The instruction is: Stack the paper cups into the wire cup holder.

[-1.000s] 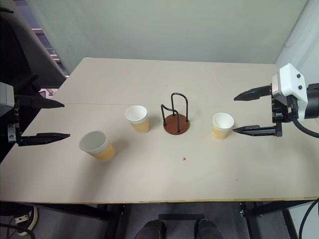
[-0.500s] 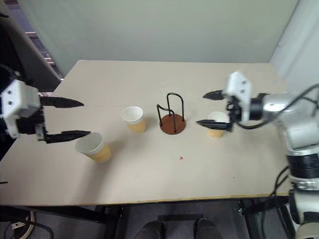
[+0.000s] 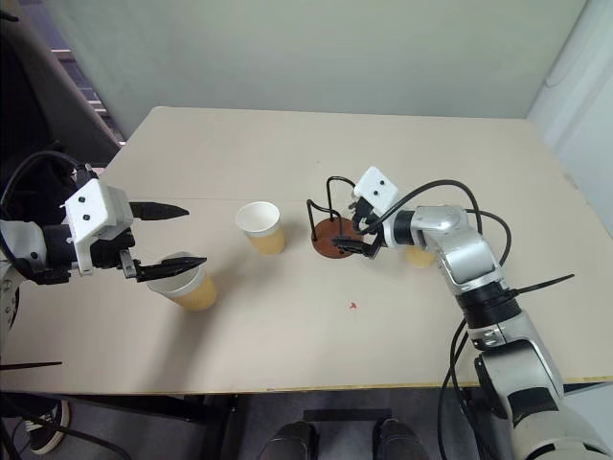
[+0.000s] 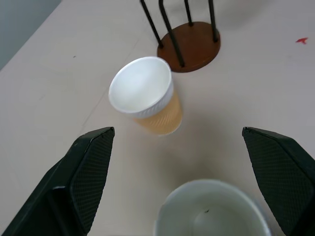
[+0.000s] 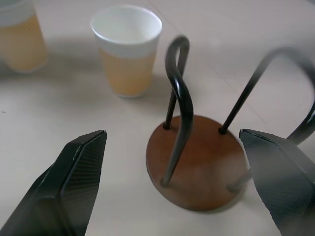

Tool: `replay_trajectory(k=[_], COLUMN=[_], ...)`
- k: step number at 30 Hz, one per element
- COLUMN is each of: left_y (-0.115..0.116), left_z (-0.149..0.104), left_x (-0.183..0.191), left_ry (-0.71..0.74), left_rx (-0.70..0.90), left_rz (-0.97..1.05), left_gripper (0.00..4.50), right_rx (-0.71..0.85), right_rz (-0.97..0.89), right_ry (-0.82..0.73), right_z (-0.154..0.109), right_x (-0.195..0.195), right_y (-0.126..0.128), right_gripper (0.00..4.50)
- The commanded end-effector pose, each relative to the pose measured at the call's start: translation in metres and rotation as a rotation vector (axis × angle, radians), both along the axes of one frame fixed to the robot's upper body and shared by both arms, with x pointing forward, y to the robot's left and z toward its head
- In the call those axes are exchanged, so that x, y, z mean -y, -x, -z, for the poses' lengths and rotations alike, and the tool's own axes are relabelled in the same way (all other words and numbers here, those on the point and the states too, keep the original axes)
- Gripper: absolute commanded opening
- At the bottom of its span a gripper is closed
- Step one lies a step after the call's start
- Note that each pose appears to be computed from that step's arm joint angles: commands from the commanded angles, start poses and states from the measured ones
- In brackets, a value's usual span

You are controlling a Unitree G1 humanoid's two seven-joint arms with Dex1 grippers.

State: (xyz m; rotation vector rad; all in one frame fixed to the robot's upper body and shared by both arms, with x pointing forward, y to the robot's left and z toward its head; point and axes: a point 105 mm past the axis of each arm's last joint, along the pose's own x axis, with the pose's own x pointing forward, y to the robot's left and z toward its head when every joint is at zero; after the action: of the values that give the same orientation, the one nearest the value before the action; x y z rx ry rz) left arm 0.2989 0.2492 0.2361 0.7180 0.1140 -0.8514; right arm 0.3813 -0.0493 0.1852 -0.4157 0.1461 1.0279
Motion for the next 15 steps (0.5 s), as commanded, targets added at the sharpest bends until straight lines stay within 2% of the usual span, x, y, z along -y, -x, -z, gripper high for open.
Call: replay_trajectory(k=[1,10,11,15], left_y=[0.005,0.004,0.004,0.002], left_z=[-0.017,-0.022,-0.023,-0.024], left_x=[0.001,0.000,0.001,0.003], left_ry=[0.003,-0.007,-0.005,-0.007], left_rx=[0.059,0.075,0.074,0.074], left_rz=[0.000,-0.001,0.004,0.018], left_gripper=[4.50,4.50,4.50,4.50], right_rx=[0.054,0.086,0.089,0.096], right_rz=[-0.004,-0.097,-0.099,-0.104], right_ry=[-0.023,-0.094,-0.098,-0.100], right_z=[-0.014,-0.029,-0.031,-0.032], right_x=[-0.008,-0.015,-0.015,-0.014], right_y=[-0.004,0.009,0.010,0.011], right_gripper=[3.55,0.20,0.03,0.03])
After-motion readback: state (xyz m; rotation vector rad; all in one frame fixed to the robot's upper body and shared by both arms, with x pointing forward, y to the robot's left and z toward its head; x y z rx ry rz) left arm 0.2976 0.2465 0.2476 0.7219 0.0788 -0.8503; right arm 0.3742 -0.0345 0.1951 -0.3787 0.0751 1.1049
